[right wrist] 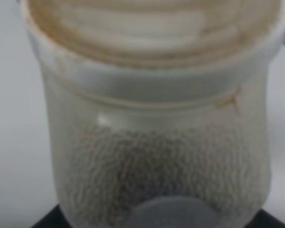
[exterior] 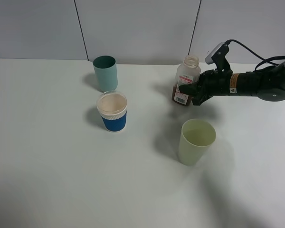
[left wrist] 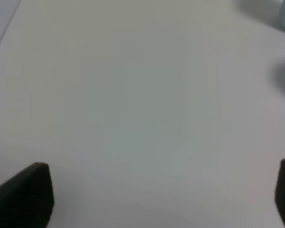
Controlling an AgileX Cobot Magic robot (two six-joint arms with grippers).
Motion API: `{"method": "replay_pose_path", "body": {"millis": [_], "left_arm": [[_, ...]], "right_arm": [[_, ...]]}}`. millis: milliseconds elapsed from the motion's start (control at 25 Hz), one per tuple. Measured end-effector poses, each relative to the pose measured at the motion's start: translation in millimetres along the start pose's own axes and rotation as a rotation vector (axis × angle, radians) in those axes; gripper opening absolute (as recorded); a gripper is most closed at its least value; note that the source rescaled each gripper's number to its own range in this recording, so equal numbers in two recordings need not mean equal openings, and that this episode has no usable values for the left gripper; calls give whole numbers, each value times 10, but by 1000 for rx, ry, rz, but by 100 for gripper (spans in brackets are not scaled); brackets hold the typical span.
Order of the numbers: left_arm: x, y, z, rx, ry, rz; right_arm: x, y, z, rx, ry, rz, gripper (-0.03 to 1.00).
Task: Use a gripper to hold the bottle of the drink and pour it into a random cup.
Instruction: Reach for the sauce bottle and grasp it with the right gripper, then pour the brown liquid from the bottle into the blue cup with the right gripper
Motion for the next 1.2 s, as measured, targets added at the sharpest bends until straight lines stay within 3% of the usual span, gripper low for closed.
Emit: {"method": "replay_pose_path", "body": {"millis": [440,600,880,1200], "left_arm": [[0,0,0,0,0,0],[0,0,0,0,0,0],[0,0,0,0,0,0],[0,0,0,0,0,0]], "right_arm": [[9,-16,-17,-26,0,9,3],[68,-76,-86,-58,48,47,3],[266,-191,-509,-113,16,122,3],[408,-121,-936,-82,-47,103,3]]}}
Point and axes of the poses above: a point on each arm's last joint axis where the gripper is mounted, x pointing back along that axis away from the gripper, y along the wrist's bending axis when the last joint is at zero, z = x × y, the point moved 3 cm from there along -x, pointing out along that axis toward the gripper, and after that the axes turned 12 degrees about x, right-handed, at the moved point
